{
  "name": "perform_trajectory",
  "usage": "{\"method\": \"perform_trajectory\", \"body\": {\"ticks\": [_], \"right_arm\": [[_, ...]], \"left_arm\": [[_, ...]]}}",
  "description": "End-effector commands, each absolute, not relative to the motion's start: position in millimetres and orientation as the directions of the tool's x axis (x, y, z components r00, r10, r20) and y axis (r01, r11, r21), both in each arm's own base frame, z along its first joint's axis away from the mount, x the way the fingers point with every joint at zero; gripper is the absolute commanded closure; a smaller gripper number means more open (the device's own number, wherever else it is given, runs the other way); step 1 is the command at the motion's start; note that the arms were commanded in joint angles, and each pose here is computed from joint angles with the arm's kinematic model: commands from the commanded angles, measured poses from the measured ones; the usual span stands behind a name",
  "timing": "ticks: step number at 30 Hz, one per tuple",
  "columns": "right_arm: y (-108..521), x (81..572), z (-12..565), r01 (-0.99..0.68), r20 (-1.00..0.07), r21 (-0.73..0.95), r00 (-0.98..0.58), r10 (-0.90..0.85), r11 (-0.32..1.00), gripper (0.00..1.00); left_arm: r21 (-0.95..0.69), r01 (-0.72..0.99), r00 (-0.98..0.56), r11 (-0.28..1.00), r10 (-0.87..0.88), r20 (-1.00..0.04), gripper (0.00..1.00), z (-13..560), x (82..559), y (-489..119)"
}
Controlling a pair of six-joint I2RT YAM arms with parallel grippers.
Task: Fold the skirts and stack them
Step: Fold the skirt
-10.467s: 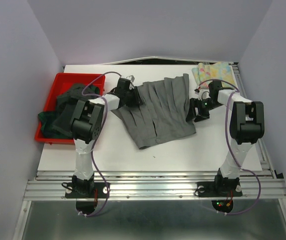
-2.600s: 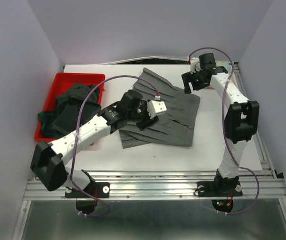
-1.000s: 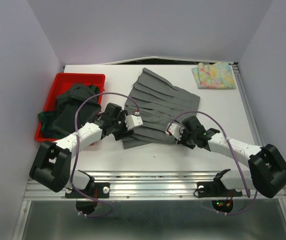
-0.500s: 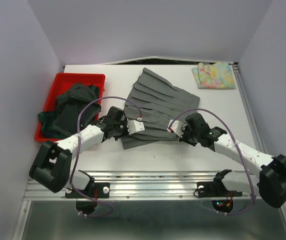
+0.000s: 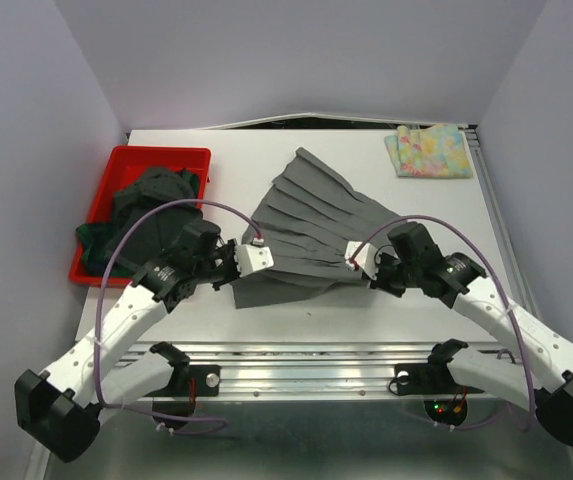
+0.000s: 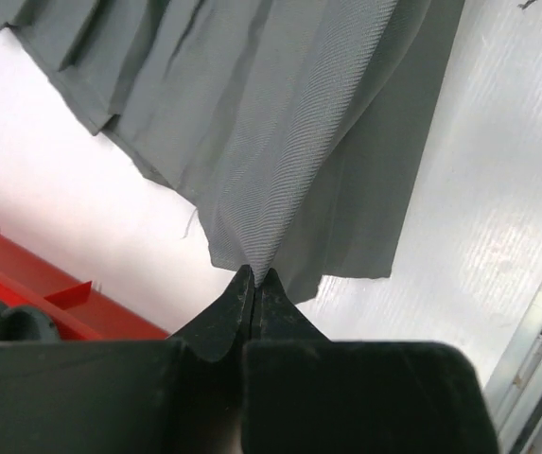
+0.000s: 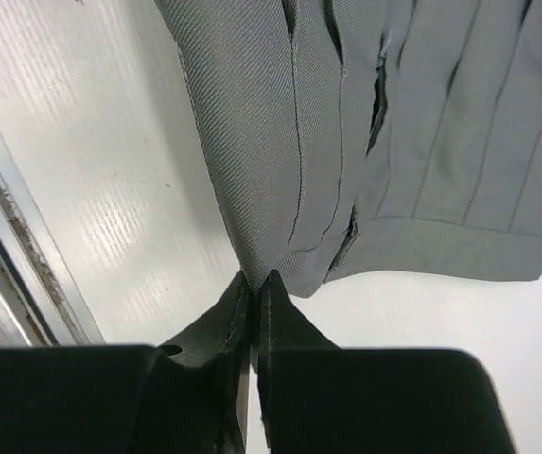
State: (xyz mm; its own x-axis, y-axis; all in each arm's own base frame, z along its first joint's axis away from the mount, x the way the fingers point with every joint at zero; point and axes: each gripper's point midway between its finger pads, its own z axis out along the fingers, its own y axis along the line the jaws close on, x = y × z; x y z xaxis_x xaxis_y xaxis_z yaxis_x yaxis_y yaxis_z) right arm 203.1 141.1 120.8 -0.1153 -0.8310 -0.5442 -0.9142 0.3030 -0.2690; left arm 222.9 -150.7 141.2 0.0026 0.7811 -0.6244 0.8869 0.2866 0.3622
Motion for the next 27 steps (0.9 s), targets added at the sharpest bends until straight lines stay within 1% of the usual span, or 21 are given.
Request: {"method": "perform_trajectory", "body": {"ticks": [1, 6, 7, 9, 10, 13, 17, 20, 23, 25, 27], "right_arm": [[136, 181, 142, -0.931, -0.547, -0.220, -0.128, -0.827, 0.290, 0.99], [135, 175, 154, -0.928, -0.567, -0.212, -0.139, -0.812, 0.307, 0.99], [135, 174, 154, -0.929, -0.568, -0.204, -0.144, -0.810, 0.309, 0.99], [137, 176, 152, -0.926, -0.574, -0.197, -0.158, -0.804, 0.323, 0.99], [139, 177, 150, -0.925, -0.572, -0.182, -0.176, -0.801, 0.333, 0.99], [145, 181, 151, -0.922, -0.583, -0.161, -0.198, -0.788, 0.351, 0.99], [153, 186, 156, -0.925, -0.599, -0.136, -0.208, -0.773, 0.354, 0.99], [154, 193, 165, -0.924, -0.622, -0.122, -0.214, -0.753, 0.363, 0.99], [148, 212, 178, -0.910, -0.650, -0.100, -0.246, -0.719, 0.402, 0.99], [143, 221, 177, -0.913, -0.644, -0.059, -0.274, -0.714, 0.405, 0.99], [133, 237, 188, -0.903, -0.674, -0.025, -0.302, -0.675, 0.430, 0.99]], "left_arm": [[0.376, 0.857, -0.004, 0.353, 0.733, -0.680, 1.00, 194, 213, -147], [0.410, 0.801, 0.010, 0.436, 0.675, -0.738, 1.00, 247, 225, -151], [0.430, 0.780, 0.035, 0.454, 0.655, -0.755, 1.00, 266, 231, -154], [0.439, 0.763, 0.035, 0.476, 0.647, -0.762, 1.00, 276, 244, -158], [0.461, 0.739, 0.065, 0.491, 0.629, -0.775, 1.00, 291, 253, -162], [0.492, 0.701, 0.071, 0.516, 0.636, -0.769, 1.00, 300, 279, -168], [0.545, 0.645, 0.120, 0.536, 0.633, -0.765, 1.00, 321, 321, -186], [0.575, 0.613, 0.164, 0.542, 0.624, -0.764, 1.00, 339, 339, -195], [0.593, 0.606, 0.178, 0.531, 0.636, -0.751, 1.00, 339, 360, -207], [0.602, 0.592, 0.199, 0.536, 0.627, -0.753, 1.00, 348, 368, -212], [0.608, 0.590, 0.206, 0.531, 0.629, -0.749, 1.00, 347, 376, -217]]}}
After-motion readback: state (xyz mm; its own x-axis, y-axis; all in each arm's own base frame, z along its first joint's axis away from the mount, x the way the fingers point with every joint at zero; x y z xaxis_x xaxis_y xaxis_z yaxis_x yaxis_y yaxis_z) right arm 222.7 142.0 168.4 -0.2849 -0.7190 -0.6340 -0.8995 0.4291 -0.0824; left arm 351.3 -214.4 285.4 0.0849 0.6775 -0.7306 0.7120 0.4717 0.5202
